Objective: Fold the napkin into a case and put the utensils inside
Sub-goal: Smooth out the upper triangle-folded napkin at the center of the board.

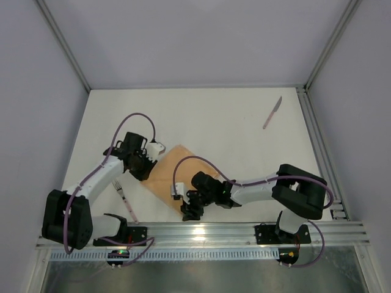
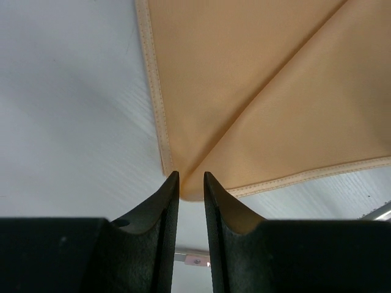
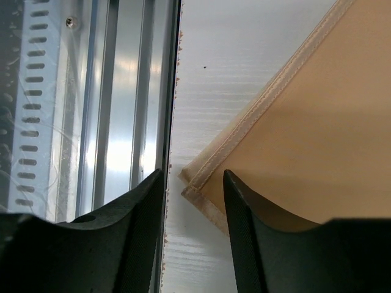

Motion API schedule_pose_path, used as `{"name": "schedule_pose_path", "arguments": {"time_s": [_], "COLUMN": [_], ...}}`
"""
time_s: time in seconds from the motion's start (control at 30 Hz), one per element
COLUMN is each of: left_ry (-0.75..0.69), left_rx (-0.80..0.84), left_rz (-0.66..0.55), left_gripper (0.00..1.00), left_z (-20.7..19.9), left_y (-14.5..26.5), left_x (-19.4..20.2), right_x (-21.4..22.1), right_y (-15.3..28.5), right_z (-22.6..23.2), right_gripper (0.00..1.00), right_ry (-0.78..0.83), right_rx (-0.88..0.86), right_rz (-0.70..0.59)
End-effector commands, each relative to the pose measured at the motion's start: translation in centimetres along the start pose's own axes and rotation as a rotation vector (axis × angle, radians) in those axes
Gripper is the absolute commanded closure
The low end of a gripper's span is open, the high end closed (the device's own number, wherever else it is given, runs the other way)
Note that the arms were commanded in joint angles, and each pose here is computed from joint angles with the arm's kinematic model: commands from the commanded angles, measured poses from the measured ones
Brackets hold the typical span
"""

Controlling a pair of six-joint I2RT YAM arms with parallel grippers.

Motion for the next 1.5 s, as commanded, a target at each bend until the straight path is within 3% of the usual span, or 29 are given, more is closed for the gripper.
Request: {"name": "schedule_pose_path", "arguments": {"time_s": [0.0,0.2,0.33,0.47,0.63,1.0,1.27,1.47], "left_ry": [-0.049,-0.092,-0.089,-0.101,-0.106,-0.123,-0.138,-0.135], "left_rx": [0.036,0.059,0.032,-0.022,-0.073,-0.093,-0.107,-0.101], "left_rz": [-0.086,-0.12,-0.077,-0.057,-0.03,0.041,0.062,0.029], "left_gripper": [0.75,0.75,0.75,0.75,0.76,0.78,0.8,0.8], "left_z": [-0.7,-1.6,-1.2,-0.6,0.2,0.7,0.9,0.6], "left_y": [2.3,3.2,2.2,0.8,-0.8,-3.0,-3.3,-2.8], "left_x": [-1.6,-1.4,-0.5,-0.5,-0.1,1.0,1.3,0.9], "right_x": [-3.9,-7.7,-8.7,-6.4,-2.7,3.8,3.1,1.3], "right_y": [1.2,3.6,5.5,6.9,8.7,9.9,11.2,14.9], "right_z": [0.1,0.5,-1.7,-6.4,-10.7,-13.1,-13.5,-13.7], "right_gripper": [0.51,0.48,0.5,0.86,0.95,0.96,0.96,0.8], "right_ry": [0.047,0.083,-0.015,-0.302,-0.489,-0.659,-0.689,-0.823], "right_rx": [0.009,0.041,0.171,0.283,0.413,0.563,0.586,0.689], "right_rz": [-0.076,-0.168,-0.208,-0.231,-0.271,-0.228,-0.276,-0.35]}}
Point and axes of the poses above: each gripper's point midway between its finger pads, its own y axis back along the fingers, its own z axis along the line the jaws close on, x = y × z, the point moved 2 cm from there along y, back along the fingers, and after that the axes turned 4 degrees about y, right-handed, at the moved point
